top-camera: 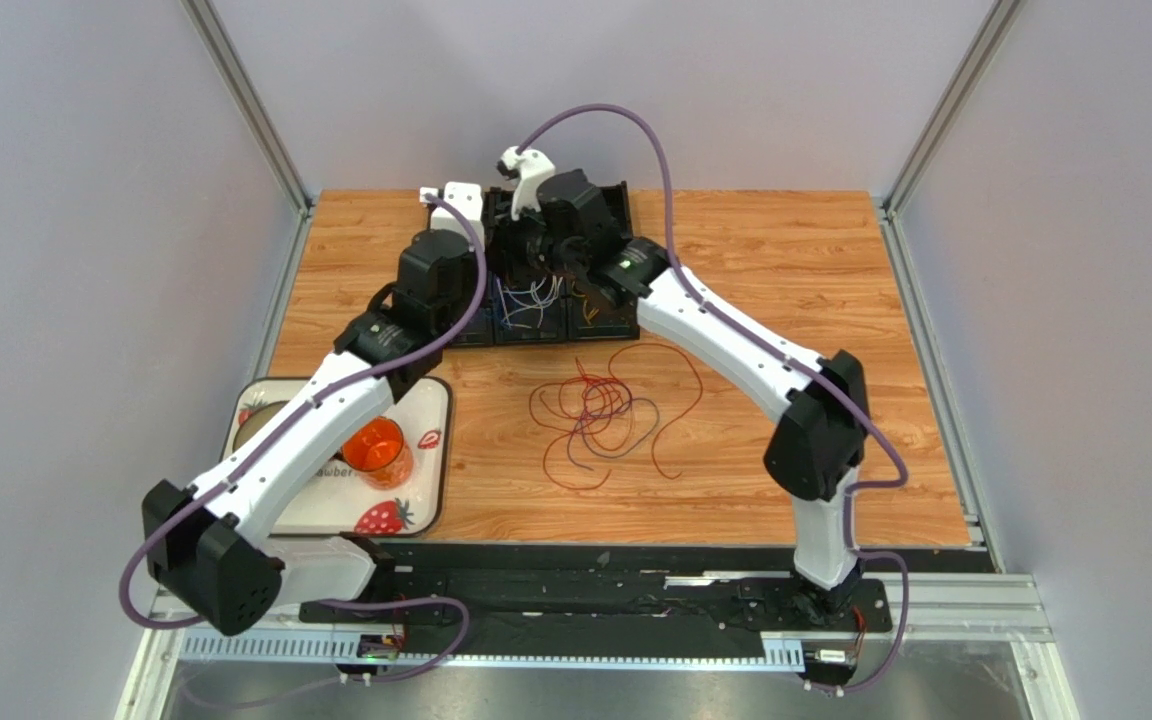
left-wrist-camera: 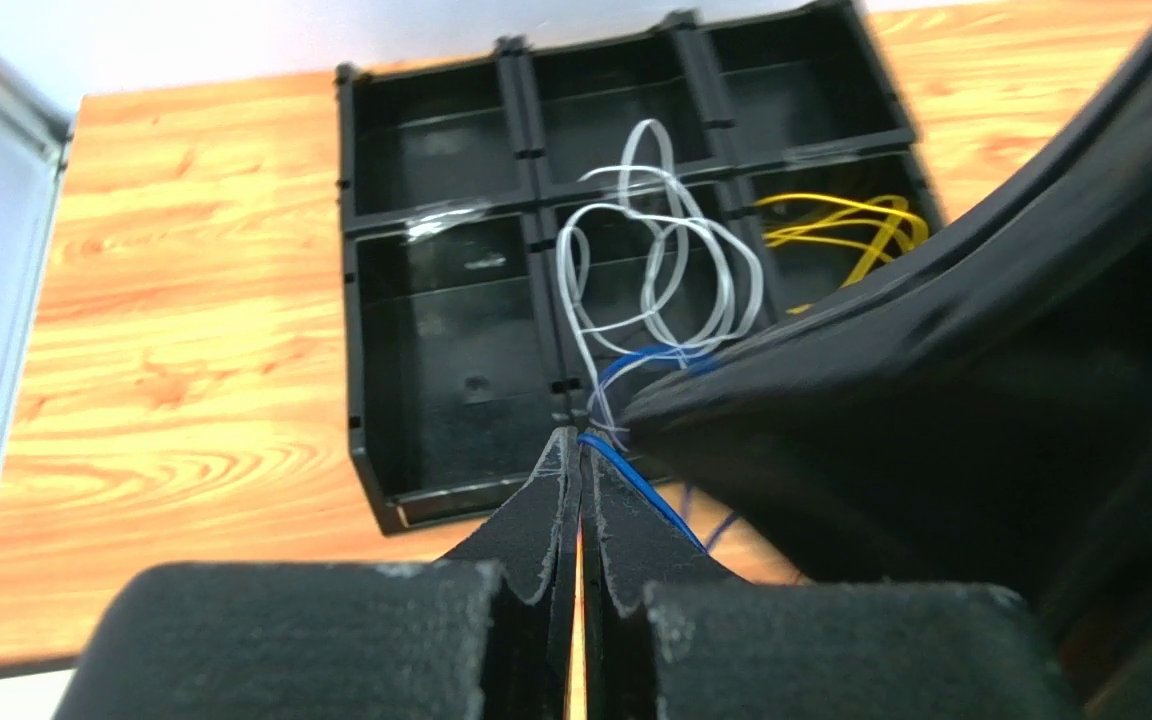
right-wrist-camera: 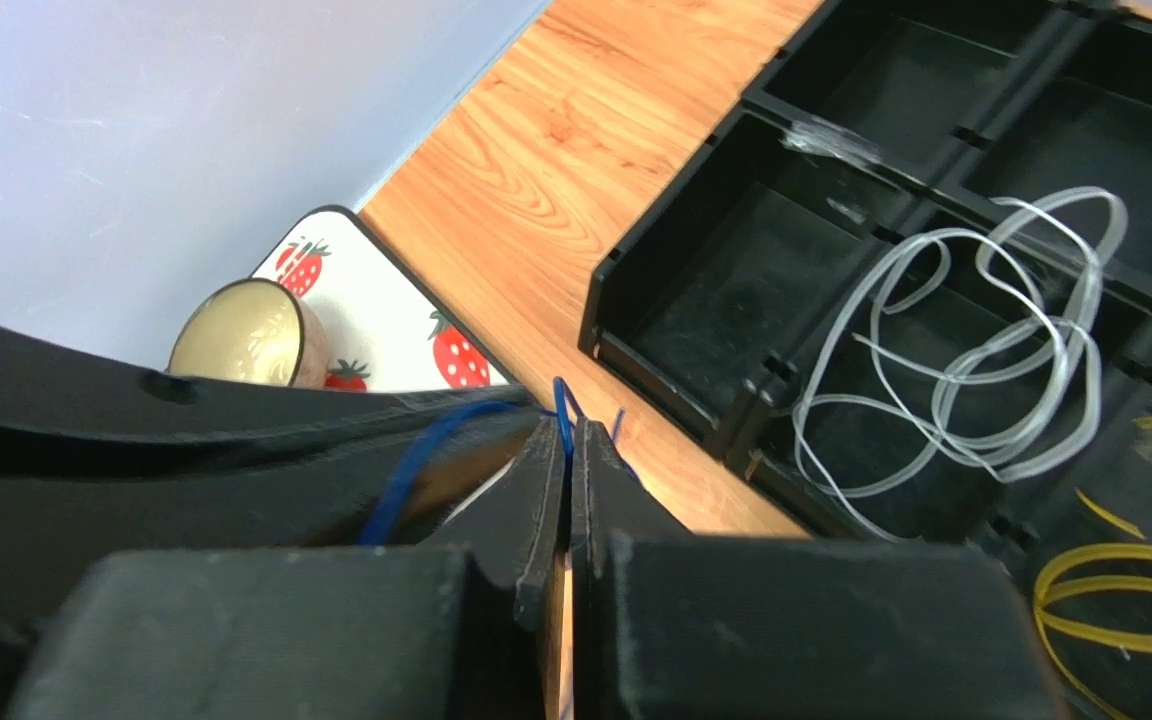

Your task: Untangle the cables

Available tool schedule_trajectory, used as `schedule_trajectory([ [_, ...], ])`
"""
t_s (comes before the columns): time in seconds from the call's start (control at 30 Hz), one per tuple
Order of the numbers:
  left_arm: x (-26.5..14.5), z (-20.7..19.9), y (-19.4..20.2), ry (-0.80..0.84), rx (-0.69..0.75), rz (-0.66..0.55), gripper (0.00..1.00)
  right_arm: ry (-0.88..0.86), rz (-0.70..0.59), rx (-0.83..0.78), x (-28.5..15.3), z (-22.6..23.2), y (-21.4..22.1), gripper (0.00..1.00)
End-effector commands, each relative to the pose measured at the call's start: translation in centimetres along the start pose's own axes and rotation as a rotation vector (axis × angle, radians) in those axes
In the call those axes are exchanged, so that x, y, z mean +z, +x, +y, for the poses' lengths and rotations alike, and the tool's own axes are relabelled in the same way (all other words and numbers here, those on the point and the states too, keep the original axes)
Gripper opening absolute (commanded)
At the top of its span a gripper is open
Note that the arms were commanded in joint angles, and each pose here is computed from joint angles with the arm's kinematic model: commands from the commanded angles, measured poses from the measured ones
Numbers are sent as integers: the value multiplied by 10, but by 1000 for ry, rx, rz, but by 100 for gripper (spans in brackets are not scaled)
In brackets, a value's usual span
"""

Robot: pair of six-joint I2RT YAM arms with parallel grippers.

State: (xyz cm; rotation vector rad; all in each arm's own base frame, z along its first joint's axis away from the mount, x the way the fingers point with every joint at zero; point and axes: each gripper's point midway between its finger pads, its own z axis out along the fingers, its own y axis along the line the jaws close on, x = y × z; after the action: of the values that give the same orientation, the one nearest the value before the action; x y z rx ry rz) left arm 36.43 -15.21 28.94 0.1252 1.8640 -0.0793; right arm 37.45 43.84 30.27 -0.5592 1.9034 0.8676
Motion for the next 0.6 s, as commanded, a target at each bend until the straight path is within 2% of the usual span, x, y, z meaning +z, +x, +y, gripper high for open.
schedule_trajectory([
  [0.0,25,18,-1,-59,-32,42,0,-61,-24,-34,21,11,-17,0],
  [0.27,68,44,6,-102,-41,88,0,-67,-45,-17,80,1,-12,0],
  [0.57,113,65,21,-145,-44,142,0,-69,-148,24,116,-22,-16,0],
])
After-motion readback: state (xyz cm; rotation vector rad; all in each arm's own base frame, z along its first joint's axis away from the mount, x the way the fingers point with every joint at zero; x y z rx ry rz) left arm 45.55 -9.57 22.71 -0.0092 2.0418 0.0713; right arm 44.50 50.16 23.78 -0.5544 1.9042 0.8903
